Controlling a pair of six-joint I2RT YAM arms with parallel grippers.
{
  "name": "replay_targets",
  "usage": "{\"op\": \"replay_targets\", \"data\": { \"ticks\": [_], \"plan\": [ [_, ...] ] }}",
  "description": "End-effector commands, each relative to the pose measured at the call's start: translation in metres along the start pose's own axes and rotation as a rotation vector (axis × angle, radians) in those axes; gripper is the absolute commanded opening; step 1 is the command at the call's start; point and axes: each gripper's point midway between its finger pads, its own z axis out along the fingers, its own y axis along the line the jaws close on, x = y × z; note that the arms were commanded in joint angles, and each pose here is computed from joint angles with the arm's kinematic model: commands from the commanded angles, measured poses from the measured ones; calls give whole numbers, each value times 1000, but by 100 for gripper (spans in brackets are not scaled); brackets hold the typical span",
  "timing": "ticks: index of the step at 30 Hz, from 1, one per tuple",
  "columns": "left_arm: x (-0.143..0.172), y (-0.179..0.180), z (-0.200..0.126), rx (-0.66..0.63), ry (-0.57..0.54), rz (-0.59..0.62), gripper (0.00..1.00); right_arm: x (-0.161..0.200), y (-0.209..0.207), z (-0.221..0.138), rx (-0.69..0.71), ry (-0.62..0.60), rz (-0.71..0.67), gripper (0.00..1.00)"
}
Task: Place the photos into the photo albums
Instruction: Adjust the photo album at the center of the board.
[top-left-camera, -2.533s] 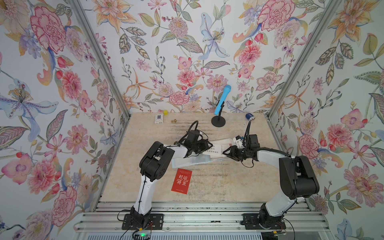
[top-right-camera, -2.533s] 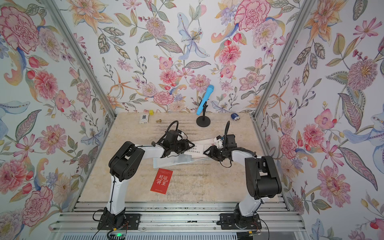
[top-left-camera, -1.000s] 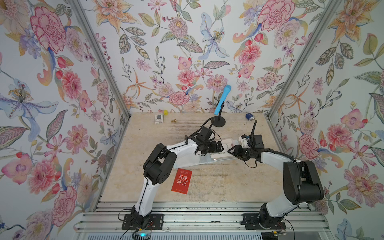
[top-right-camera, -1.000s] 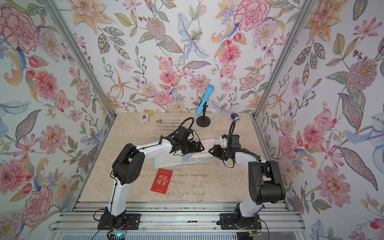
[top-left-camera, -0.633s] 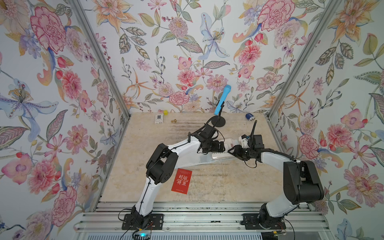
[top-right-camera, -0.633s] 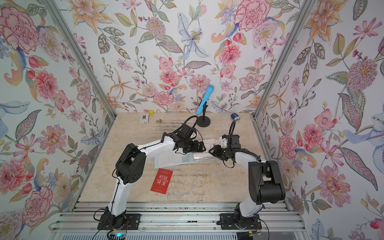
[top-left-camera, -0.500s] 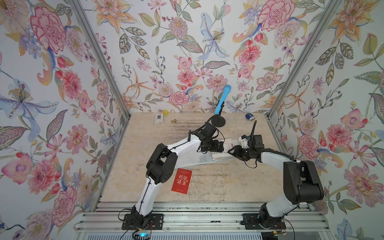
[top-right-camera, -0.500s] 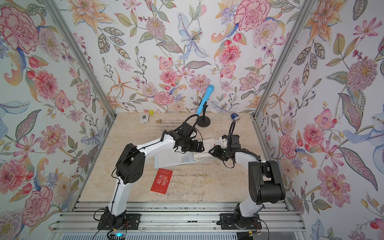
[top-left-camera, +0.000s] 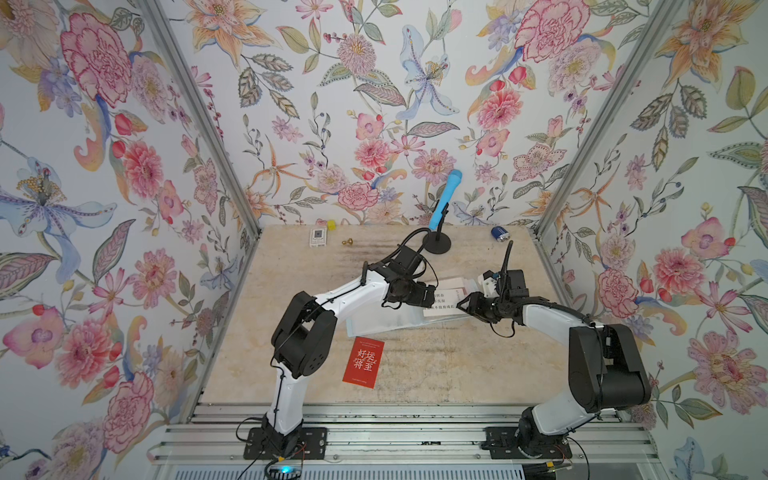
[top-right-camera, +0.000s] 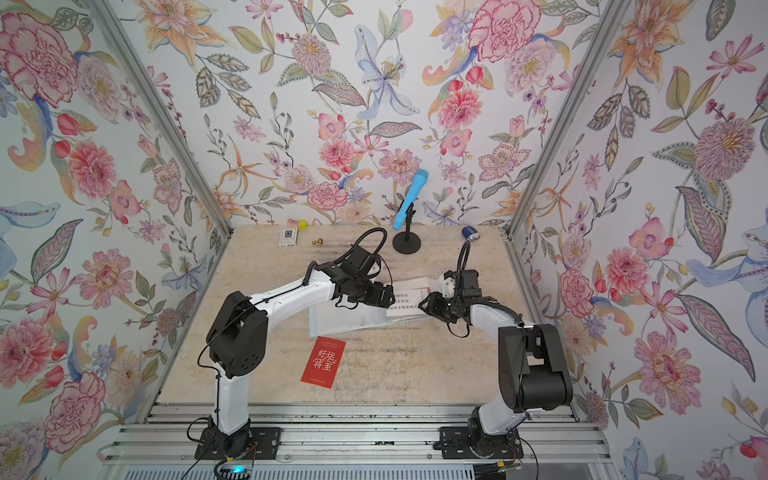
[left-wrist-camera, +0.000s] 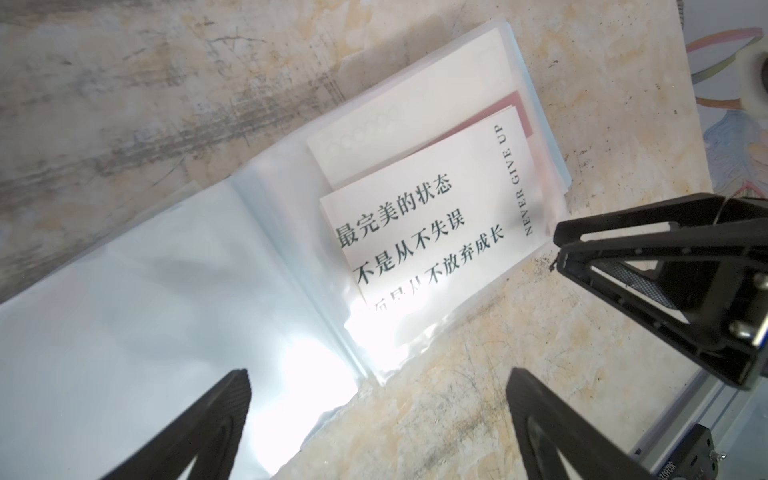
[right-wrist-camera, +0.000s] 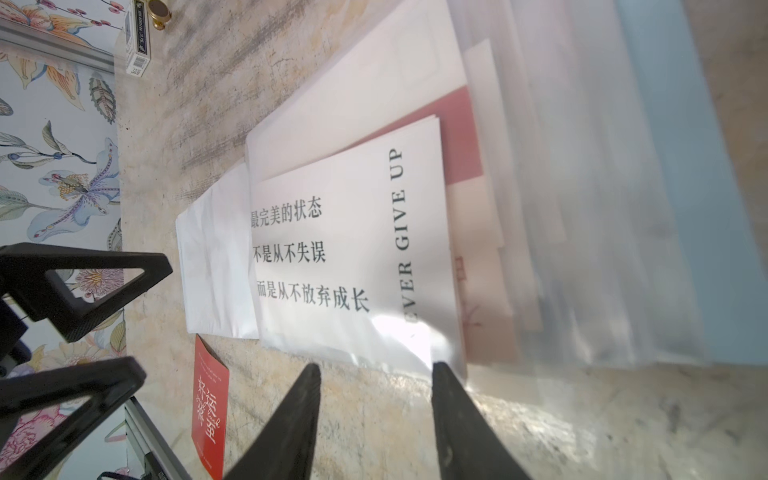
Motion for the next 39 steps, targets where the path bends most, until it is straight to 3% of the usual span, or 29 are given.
{"op": "replay_targets", "data": {
  "ticks": [1,8,17,22,25,31,39],
  "plan": [
    [-22,12,-37,75,-171,-62,100,-1,17,-12,11,-3,-74,47],
    [24,70,-79,105,-279,-241,100,40,63,5,-51,132,-180,47],
    [91,125,-72,39,-229,-405,98,133,159,51,-210,392,-430,47],
    [111,153,-83,-3,-280,-483,98,181,182,79,-212,501,-505,47],
    [118,162,-92,-19,-315,-510,98,185,171,100,-156,502,-481,46],
    [145,171,-95,-64,-250,-536,97,166,155,123,-85,437,-467,46],
    [169,161,-103,-31,-172,-560,92,140,163,162,-117,383,-426,46]
  ]
}}
